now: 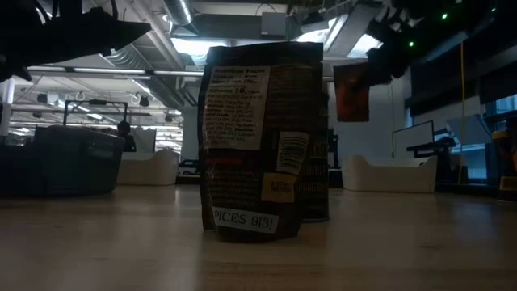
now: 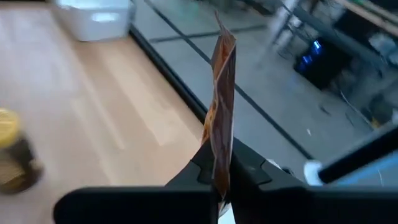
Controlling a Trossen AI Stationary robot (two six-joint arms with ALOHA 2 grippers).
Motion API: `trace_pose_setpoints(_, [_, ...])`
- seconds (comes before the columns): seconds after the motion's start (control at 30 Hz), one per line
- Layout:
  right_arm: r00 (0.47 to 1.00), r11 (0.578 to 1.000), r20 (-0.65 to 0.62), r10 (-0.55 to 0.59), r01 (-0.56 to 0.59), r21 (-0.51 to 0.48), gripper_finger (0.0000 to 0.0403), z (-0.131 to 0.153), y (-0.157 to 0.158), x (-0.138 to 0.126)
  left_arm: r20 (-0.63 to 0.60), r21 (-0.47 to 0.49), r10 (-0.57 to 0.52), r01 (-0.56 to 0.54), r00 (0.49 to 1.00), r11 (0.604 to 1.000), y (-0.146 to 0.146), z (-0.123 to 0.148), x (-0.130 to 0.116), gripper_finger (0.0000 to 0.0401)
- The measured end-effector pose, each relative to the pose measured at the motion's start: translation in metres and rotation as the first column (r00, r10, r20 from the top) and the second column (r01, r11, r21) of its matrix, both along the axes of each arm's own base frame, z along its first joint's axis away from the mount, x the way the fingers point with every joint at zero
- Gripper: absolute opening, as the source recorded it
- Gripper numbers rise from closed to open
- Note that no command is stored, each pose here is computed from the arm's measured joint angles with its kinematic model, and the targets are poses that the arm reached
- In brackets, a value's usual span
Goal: Sort spices by type
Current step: Put the orange seasoning pack into the top right white bin
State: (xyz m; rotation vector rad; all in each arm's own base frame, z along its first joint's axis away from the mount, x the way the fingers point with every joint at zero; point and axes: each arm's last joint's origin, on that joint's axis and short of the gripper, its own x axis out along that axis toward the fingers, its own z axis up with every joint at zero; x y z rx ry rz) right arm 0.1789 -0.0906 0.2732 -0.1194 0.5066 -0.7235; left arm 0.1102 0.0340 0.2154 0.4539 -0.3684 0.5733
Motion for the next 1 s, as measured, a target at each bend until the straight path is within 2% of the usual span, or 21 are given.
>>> trace_pose_setpoints(0.2, [0.985, 0.981, 0.042, -0.168, 0.163, 0.11, 0.0019, -0.007, -0.02, -0.009, 0.0, 0.0, 0.0, 0.0, 1.0, 1.0, 0.0, 0.0, 0.0, 0.0005])
trace_pose_setpoints(0.6, [0.941, 0.917, 0.017, -0.337, 0.324, 0.234, 0.0018, -0.028, -0.045, -0.006, 0.008, -0.015, -0.008, 0.008, 1.0, 1.0, 0.0, 0.0, 0.0, 0.0005])
trace_pose_setpoints(1.0, [0.891, 0.875, 0.041, -0.452, 0.434, 0.215, 0.0017, -0.05, -0.064, 0.017, 0.008, -0.015, -0.008, 0.008, 1.0, 1.0, 0.0, 0.0, 0.0, 0.0005])
